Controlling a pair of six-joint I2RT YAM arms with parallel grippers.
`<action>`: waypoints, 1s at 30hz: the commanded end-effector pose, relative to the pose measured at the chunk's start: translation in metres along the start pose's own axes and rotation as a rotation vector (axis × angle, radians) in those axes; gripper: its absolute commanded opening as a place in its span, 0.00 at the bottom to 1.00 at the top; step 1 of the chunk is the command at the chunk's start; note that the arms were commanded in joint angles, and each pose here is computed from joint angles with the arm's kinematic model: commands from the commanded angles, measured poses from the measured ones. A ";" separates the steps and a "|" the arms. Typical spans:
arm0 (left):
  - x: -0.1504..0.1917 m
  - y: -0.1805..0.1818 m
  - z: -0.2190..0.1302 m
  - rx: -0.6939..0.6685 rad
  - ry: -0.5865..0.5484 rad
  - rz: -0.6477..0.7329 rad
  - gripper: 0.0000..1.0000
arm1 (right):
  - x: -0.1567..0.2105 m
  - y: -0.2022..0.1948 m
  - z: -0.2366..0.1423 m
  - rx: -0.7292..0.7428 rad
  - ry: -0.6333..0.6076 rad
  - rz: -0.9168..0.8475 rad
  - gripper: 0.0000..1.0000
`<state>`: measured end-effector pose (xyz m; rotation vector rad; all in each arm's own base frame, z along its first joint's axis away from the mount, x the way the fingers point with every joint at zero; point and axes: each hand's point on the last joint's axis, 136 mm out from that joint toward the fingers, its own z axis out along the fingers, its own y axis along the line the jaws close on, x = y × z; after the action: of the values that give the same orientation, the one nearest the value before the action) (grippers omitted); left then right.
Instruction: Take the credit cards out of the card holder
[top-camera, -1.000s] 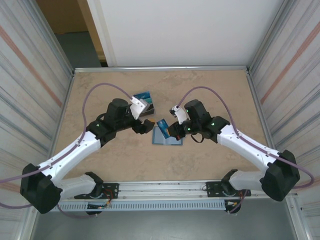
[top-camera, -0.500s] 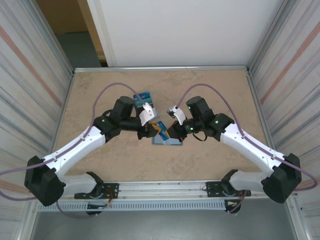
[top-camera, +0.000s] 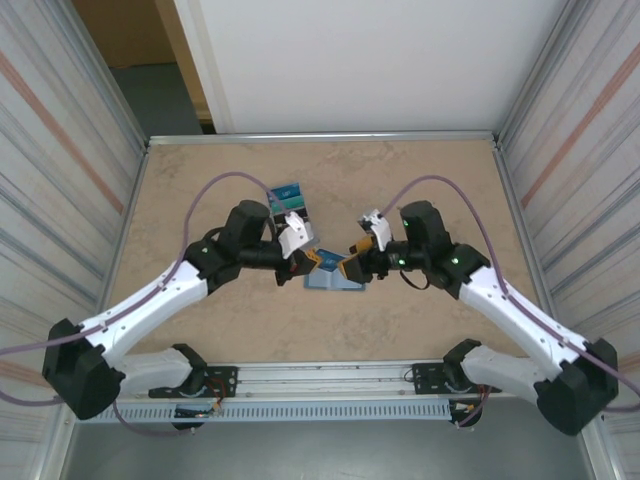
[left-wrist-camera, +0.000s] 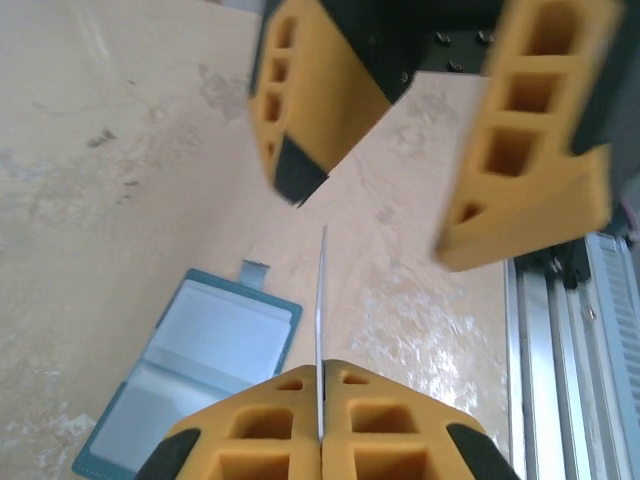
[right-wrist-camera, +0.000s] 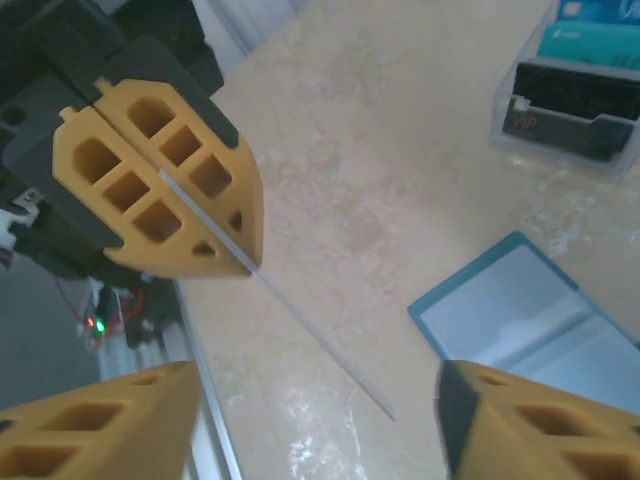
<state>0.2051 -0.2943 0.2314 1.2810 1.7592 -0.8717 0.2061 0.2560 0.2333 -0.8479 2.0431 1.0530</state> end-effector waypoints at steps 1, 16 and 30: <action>-0.033 0.003 -0.022 -0.081 -0.178 -0.056 0.00 | -0.026 0.008 -0.018 -0.007 -0.202 -0.006 0.73; -0.065 -0.025 -0.047 0.086 -0.444 -0.292 0.00 | -0.053 0.037 -0.018 -0.249 -0.379 0.061 0.67; -0.063 -0.013 -0.054 0.035 -0.437 -0.294 0.23 | -0.068 0.058 -0.006 -0.352 -0.309 -0.017 0.00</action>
<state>0.1999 -0.2826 0.3036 0.7545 1.6228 -1.2491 0.2002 0.2902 0.3001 -0.7581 1.6602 1.4802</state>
